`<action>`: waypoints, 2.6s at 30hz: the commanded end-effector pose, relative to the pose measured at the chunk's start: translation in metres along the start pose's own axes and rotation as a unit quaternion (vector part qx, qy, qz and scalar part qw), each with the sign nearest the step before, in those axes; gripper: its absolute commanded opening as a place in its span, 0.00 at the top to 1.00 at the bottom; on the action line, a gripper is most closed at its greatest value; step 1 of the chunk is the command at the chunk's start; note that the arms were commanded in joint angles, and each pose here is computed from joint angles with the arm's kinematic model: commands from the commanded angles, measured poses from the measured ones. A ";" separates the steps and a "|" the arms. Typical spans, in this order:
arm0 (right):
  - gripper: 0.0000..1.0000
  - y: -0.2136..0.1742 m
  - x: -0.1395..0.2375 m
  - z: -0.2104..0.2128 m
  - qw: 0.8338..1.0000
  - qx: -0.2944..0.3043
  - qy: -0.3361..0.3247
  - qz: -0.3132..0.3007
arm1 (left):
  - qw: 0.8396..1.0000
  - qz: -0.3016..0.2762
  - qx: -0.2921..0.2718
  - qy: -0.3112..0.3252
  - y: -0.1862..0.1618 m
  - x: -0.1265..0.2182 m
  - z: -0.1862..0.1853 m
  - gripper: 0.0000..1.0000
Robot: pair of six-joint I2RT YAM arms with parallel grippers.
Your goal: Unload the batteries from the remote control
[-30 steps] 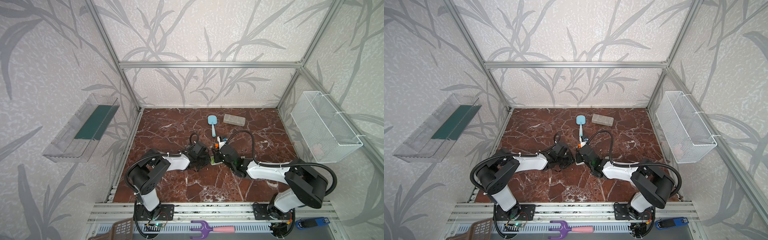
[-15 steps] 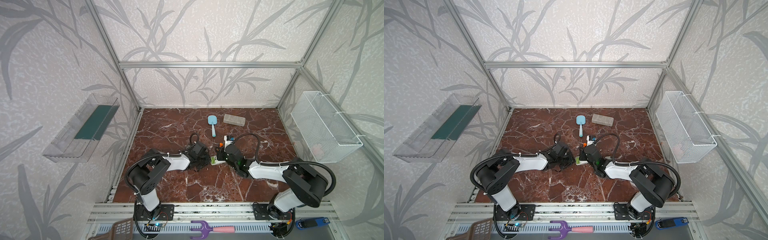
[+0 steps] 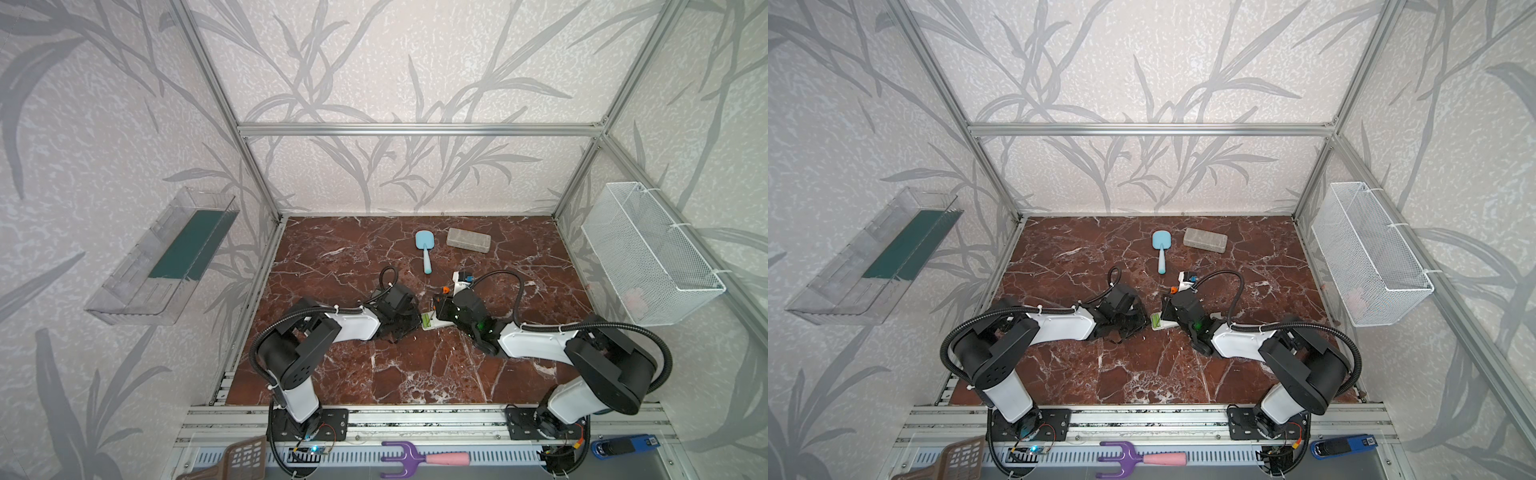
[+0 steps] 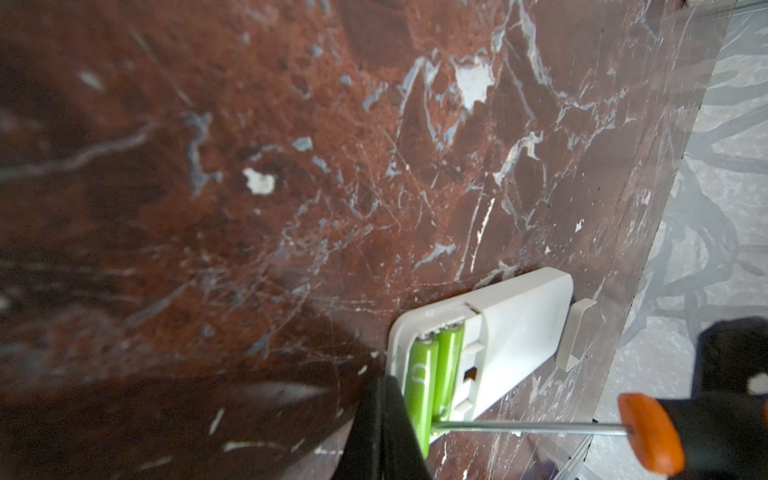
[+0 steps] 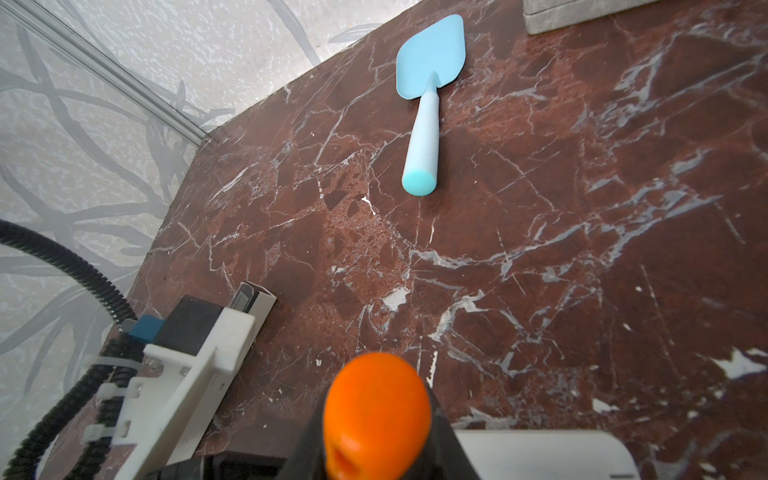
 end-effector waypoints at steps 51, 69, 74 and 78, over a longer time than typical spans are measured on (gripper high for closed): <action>1.00 -0.015 0.012 -0.032 0.996 -0.089 -0.016 0.013 | 1.000 0.012 0.011 0.021 -0.009 -0.010 0.022 0.93; 1.00 -0.017 0.011 -0.044 0.990 -0.141 -0.014 0.009 | 1.000 0.011 0.021 0.015 -0.007 -0.009 0.026 0.93; 1.00 -0.012 0.013 -0.041 0.990 -0.139 -0.009 0.002 | 0.999 0.011 0.028 0.011 -0.005 -0.009 0.028 0.93; 1.00 -0.006 0.016 -0.037 0.991 -0.133 -0.005 -0.002 | 0.999 0.009 0.032 0.009 -0.001 -0.006 0.031 0.93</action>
Point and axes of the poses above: each gripper's point midway between its finger pads, its own x axis back along the fingers, its own z axis along the line the jaws close on, y = z × x, the point moved 6 cm from there along x, back along the fingers, and after that the axes turned 4 degrees about x, right-handed, at the moved point
